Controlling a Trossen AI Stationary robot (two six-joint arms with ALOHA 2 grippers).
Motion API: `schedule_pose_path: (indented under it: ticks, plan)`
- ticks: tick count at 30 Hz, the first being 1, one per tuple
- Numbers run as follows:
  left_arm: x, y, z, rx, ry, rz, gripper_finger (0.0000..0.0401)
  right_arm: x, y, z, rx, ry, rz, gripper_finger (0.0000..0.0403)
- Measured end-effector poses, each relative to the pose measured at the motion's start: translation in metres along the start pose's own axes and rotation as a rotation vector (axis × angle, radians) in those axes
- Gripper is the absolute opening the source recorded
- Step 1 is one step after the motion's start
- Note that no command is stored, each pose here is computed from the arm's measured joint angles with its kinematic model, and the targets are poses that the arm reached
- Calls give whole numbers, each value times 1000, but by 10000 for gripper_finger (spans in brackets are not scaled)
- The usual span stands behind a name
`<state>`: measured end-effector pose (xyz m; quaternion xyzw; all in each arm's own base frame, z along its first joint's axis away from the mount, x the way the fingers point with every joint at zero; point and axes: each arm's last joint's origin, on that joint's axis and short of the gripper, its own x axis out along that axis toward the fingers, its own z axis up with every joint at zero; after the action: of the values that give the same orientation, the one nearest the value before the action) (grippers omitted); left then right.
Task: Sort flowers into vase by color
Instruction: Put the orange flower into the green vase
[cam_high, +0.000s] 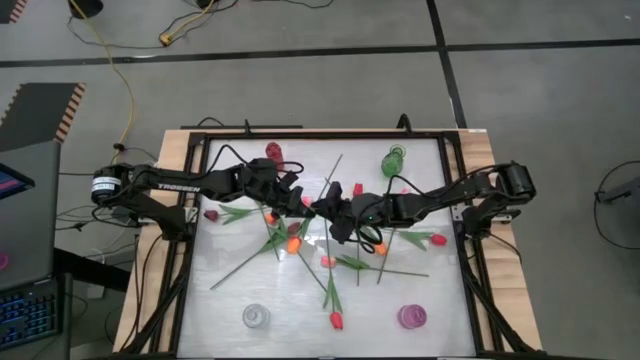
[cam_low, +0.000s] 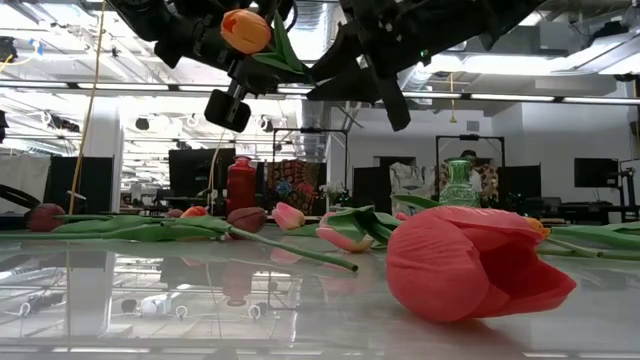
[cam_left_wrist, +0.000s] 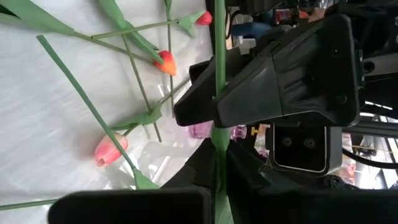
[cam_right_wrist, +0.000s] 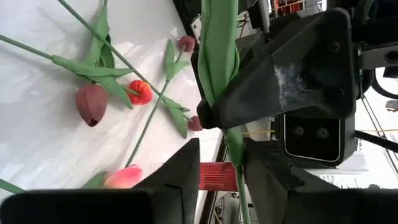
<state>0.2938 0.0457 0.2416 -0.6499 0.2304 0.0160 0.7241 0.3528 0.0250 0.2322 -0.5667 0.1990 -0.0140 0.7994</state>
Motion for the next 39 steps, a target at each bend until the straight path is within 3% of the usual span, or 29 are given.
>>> schedule_pose_path:
  ticks: [10, 15, 20, 26, 33, 39]
  plan:
    - [0, 0, 0, 44, 2, 3, 7, 0, 0, 0, 2, -2, -4, 56]
    - [0, 0, 0, 115, 5, 1, 50, 0, 0, 0, 0, -1, 2, 26]
    - [0, 0, 0, 189, 9, -4, 114, -1, 2, 3, -1, -8, 9, 26]
    - [-3, -1, 6, 363, -20, -18, 163, -2, 3, 2, 106, 33, 3, 26]
    - [-10, -2, 19, 485, -38, -61, 173, -7, 5, -3, 198, 143, 18, 25]
    - [-20, -1, 33, 573, -88, -69, 174, -29, -6, -11, 366, 206, 68, 25]
